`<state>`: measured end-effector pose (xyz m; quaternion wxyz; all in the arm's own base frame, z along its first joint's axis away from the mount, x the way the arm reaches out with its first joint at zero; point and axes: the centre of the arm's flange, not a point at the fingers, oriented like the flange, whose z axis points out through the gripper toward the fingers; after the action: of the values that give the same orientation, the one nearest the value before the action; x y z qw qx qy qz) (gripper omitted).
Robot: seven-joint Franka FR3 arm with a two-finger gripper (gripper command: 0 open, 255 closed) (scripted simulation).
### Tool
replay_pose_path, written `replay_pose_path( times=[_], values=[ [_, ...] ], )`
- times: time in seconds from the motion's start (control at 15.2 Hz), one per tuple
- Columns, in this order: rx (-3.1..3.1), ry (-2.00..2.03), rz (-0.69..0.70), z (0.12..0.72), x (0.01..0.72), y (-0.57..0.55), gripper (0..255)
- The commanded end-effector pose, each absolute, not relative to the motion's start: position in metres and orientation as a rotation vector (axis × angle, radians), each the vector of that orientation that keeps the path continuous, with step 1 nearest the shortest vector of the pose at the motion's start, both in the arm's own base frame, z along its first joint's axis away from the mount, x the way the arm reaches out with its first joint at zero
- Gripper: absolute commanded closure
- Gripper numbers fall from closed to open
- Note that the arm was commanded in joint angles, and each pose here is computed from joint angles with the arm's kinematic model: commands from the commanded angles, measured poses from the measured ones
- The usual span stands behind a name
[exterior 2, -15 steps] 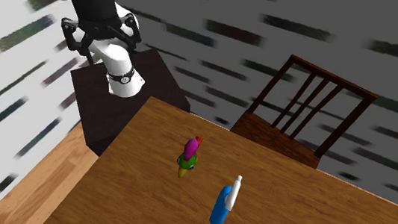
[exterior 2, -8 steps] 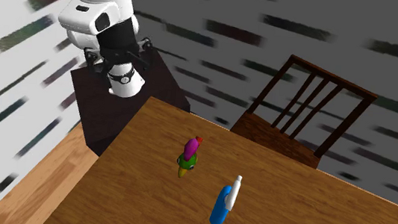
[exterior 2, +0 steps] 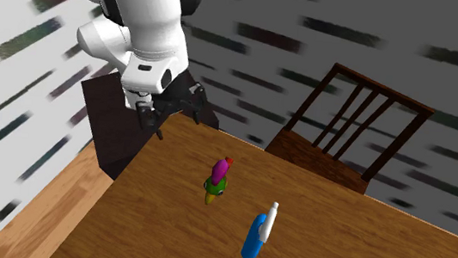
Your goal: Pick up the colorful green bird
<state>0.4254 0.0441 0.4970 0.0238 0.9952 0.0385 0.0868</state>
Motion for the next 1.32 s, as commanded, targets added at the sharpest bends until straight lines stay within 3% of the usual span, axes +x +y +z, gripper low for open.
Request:
replay_pose_path(
  times=[0.0,0.53,1.19,1.25],
  values=[
    [3.080,0.165,0.300,0.481,0.442,0.054,0],
    [3.069,0.343,0.407,0.422,0.508,0.096,0],
    [3.069,0.350,0.412,0.380,0.510,0.097,0],
    [3.069,0.350,0.412,0.380,0.510,0.097,255]
  ],
)
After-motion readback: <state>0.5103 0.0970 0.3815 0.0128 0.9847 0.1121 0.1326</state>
